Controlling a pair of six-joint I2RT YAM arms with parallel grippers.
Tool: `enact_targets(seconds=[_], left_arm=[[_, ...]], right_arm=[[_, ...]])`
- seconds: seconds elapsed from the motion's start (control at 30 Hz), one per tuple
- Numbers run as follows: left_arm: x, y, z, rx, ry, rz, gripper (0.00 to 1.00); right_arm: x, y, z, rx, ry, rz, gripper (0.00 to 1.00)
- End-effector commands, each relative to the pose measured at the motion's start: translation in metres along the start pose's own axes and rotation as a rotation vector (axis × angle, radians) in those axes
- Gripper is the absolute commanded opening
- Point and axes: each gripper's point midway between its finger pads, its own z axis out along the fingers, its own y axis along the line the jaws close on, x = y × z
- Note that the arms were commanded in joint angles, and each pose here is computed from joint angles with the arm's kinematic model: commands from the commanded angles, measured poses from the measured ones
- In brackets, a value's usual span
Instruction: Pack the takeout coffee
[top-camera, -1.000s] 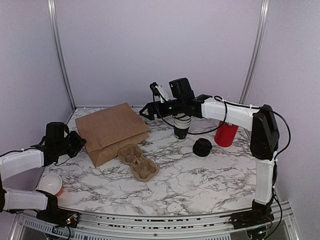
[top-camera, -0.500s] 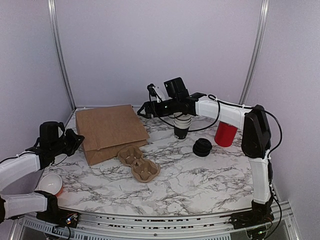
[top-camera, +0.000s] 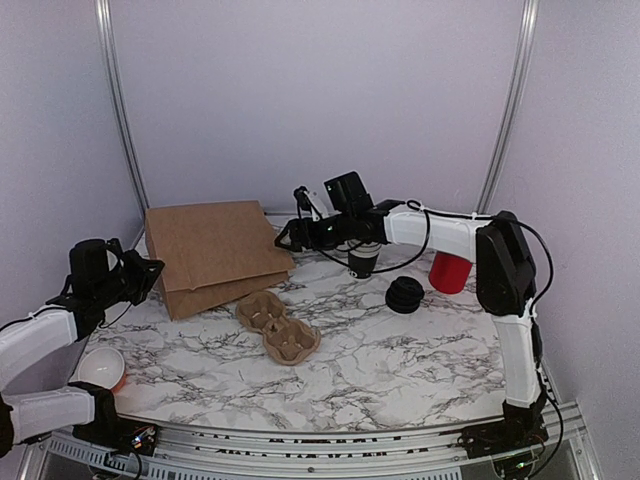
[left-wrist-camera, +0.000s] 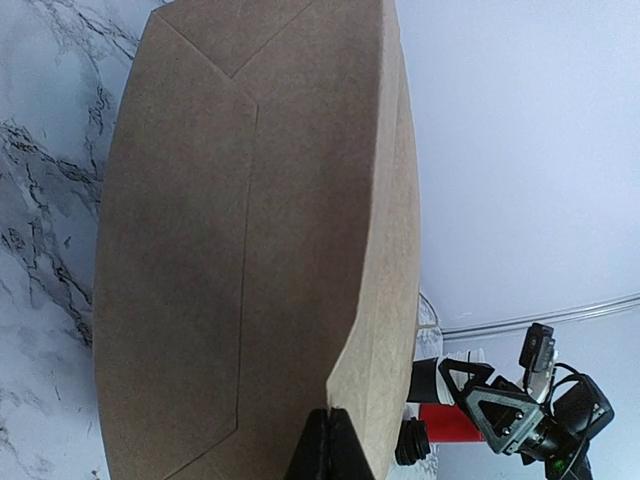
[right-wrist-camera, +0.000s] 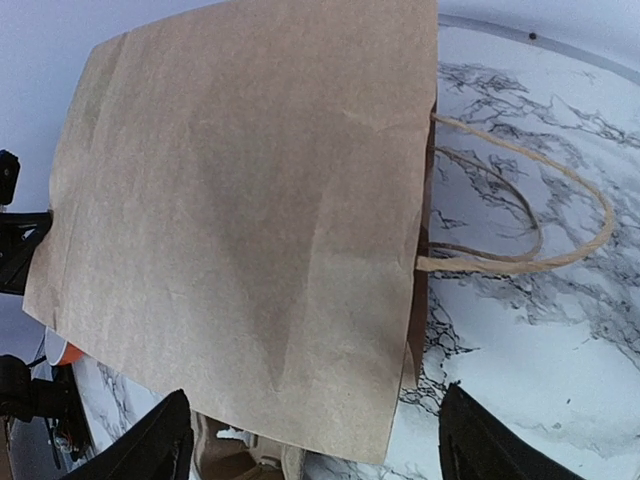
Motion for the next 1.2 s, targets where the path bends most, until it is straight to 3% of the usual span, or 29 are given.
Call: enact_targets(seconds=[0.0,0.3,0.73,0.97,1.17], left_arm=[[-0.008,-0.021,-0.004,0.089,-0.016,-0.005,0.00],[-0.016,-0.034,-0.009,0.134,-0.024,-0.017,0.00],[-0.022,-0.044,-0.012,0.173,-0.036,-0.015,0.00],[-0.021,-0.044,-0.014,0.179,-0.034,-0.011,0.00],[-0.018,-0.039,-0.011,0.171,-0.020,-0.004,0.00]], right_arm=[[0.002,0.004,0.019,-0.056,0.004,0.027,0.81],[0.007,-0.004,0.021,-0.028,0.002,0.037,0.80],[-0.006,0.022,0.009,-0.167,-0.033,0.116,0.64],[-0.020,0.029,-0.006,-0.213,-0.075,0.129,0.48],[-0.036,0.050,-0.021,-0.279,-0.111,0.116,0.20]])
